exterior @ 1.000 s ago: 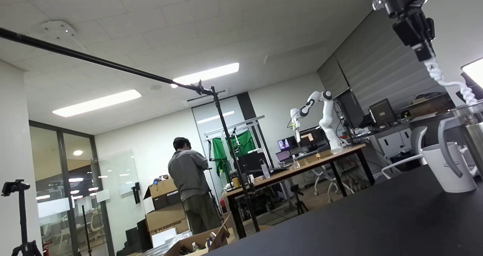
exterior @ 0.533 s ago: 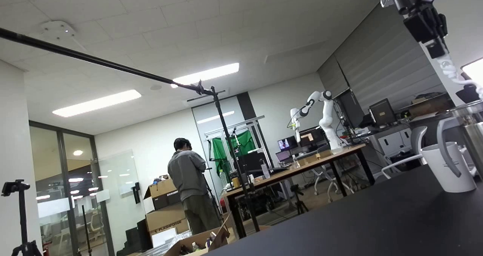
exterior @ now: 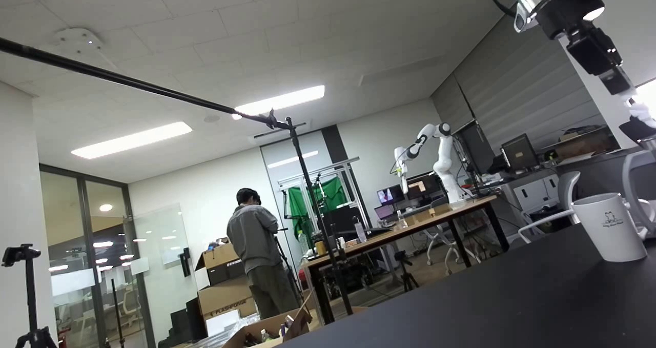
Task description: Move the brush inside the silver flask up and down
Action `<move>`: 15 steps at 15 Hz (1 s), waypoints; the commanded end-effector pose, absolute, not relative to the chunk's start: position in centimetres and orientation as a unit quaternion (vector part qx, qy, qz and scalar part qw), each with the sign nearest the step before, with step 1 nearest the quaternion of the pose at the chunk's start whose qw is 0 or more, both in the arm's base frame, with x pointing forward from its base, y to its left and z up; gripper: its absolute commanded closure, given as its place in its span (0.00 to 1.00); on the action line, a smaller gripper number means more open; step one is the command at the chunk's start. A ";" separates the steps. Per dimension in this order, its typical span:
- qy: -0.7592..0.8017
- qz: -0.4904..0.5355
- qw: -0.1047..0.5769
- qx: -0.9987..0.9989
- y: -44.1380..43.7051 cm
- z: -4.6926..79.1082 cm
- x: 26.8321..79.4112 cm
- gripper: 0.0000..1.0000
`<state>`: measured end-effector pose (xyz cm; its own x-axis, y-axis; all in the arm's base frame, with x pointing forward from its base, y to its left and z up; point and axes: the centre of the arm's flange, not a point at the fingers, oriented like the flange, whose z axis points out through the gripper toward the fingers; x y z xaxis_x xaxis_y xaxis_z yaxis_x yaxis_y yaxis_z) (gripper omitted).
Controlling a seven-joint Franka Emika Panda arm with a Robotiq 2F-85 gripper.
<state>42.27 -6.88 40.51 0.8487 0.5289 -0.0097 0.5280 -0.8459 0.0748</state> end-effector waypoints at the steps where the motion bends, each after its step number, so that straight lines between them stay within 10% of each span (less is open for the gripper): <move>1: 0.270 0.041 0.048 0.961 -8.4 47.0 42.5 0.96; 15: 0.279 -0.006 0.010 0.960 -6.2 38.4 40.6 0.96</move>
<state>40.27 -6.70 39.03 0.8454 0.5341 0.0063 0.5341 -0.8454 0.0037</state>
